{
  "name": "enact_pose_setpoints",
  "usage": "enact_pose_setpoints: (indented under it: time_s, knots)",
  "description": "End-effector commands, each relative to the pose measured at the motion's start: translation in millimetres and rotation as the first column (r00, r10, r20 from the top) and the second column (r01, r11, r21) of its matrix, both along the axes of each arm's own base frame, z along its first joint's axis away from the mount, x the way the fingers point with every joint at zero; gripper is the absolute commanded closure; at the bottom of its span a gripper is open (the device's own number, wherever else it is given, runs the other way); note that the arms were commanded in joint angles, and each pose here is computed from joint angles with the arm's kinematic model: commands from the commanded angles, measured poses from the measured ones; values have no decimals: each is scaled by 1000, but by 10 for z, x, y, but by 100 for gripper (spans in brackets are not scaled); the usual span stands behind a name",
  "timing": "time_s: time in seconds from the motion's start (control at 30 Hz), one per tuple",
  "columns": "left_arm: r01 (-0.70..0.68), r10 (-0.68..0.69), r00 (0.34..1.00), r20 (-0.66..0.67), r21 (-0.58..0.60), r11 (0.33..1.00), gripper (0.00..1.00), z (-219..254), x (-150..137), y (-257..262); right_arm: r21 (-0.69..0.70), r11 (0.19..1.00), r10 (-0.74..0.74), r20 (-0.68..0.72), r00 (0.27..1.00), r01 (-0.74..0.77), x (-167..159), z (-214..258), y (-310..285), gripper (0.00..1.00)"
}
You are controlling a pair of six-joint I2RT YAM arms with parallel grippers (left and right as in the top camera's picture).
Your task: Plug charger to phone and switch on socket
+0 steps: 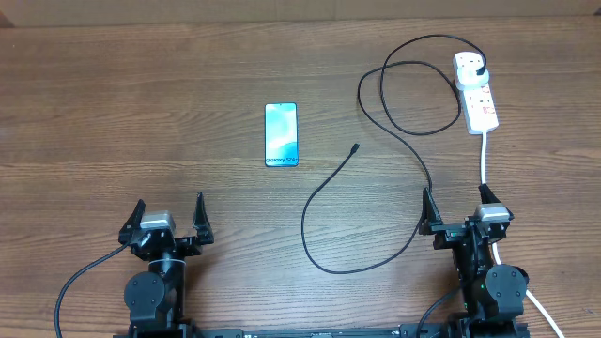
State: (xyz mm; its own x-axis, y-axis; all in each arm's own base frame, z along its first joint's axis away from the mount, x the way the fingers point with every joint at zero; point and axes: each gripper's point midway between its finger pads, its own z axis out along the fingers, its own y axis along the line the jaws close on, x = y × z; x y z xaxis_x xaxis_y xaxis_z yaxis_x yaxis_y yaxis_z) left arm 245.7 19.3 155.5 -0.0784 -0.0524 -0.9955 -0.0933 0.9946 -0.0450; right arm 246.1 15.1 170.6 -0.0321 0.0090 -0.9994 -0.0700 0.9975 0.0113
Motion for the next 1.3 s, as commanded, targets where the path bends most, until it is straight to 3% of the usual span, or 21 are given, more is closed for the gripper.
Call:
enact_pose_setpoints:
  time_s: [0.0, 0.47, 0.6, 0.67, 0.73, 0.87, 0.97, 1.13, 1.27]
  knots:
    - [19, -19, 1000, 7, 19, 1000, 1, 12, -1, -34, 4, 1000, -5, 7, 1000, 5, 0, -8, -6, 0]
    - [30, -30, 999, 10, 8, 1000, 0, 15, 1, -55, 4, 1000, -5, 7, 1000, 5, 0, -8, -6, 0]
    - [220, -216, 975, 42, -220, 950, 0, 50, -13, -414, 4, 1000, -5, 7, 1000, 5, 0, -8, -6, 0]
    - [311, -310, 948, 67, -380, 871, 0, 84, -51, -608, 4, 1000, -5, 7, 1000, 5, 0, -8, -6, 0]
    - [400, -393, 913, 113, -444, 802, 1, 191, -102, -770, 4, 1000, -5, 7, 1000, 5, 0, -8, -6, 0]
    - [667, -589, 743, 318, -271, 694, 0, 799, -366, -1118, 4, 1000, -5, 7, 1000, 5, 0, -8, -6, 0]
    - [702, -587, 684, 433, -173, 691, 0, 1355, -552, -1120, 4, 1000, -5, 7, 1000, 5, 0, -8, -6, 0]
    - [584, -486, 761, 429, -127, 802, 0, 2199, -666, -932, 4, 1000, -5, 7, 1000, 5, 0, -8, -6, 0]
    - [553, -523, 829, 197, -162, 817, 0, 2530, -438, -971, 4, 1000, -5, 7, 1000, 5, 0, -8, -6, 0]
